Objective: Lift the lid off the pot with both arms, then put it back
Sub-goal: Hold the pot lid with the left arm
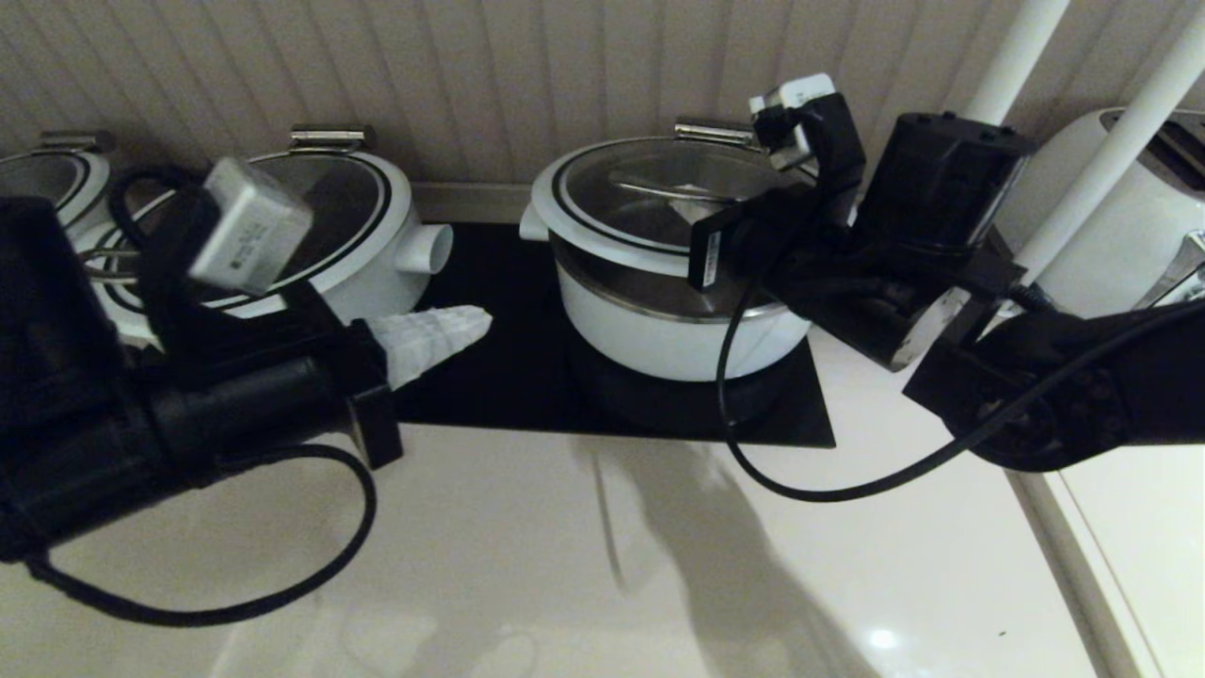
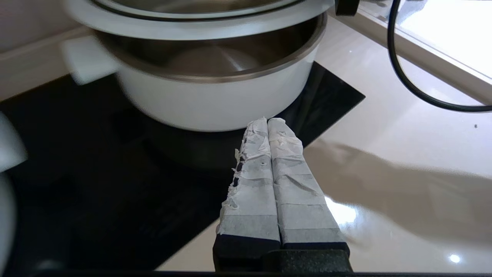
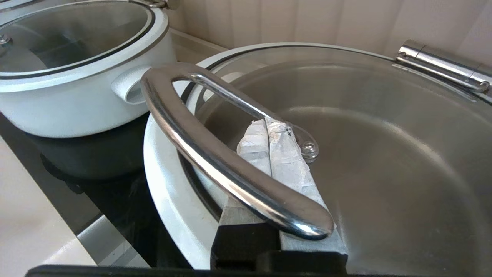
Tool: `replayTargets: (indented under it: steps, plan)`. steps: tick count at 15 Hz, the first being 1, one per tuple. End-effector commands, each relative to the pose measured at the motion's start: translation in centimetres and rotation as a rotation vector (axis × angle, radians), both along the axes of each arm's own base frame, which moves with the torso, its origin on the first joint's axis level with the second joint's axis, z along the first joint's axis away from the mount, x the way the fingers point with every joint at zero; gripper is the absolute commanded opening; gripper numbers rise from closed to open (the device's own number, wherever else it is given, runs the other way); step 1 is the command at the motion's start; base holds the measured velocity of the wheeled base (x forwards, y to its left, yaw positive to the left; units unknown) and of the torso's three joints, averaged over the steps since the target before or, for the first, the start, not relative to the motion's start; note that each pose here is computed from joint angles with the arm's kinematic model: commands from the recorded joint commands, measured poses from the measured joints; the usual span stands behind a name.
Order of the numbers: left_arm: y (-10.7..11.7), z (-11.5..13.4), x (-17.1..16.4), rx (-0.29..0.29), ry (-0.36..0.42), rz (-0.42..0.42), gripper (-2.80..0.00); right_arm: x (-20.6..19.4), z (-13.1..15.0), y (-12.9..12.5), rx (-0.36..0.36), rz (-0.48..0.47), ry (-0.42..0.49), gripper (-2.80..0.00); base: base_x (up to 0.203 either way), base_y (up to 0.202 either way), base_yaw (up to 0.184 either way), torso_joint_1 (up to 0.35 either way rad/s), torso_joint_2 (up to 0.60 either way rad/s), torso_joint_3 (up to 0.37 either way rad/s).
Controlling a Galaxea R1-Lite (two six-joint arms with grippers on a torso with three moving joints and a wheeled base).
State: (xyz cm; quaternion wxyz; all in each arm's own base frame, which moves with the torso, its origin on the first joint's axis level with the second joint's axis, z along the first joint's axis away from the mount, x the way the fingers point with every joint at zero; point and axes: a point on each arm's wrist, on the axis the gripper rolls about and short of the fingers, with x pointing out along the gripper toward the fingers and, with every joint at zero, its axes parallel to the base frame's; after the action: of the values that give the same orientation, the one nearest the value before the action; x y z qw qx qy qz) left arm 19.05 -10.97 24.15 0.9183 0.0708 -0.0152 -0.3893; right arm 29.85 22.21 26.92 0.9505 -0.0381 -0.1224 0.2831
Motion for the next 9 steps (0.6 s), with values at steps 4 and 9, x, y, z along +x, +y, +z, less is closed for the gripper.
replayTargets:
  steps: [4,9]
  plan:
    - [-4.4,-2.8,4.7,0.027,0.025,-0.024,-2.8,0.4,0.4,-0.2,0.01,-0.009,-0.013,-2.8,0.0,0.0,0.0,0.0,0.0,0.0]
    - [-6.1,-4.4,6.7,0.072,0.041,-0.034,-2.8,0.9,0.5,0.0,0.016,-0.014,-0.021,-2.8,0.0,0.0,0.0,0.0,0.0,0.0]
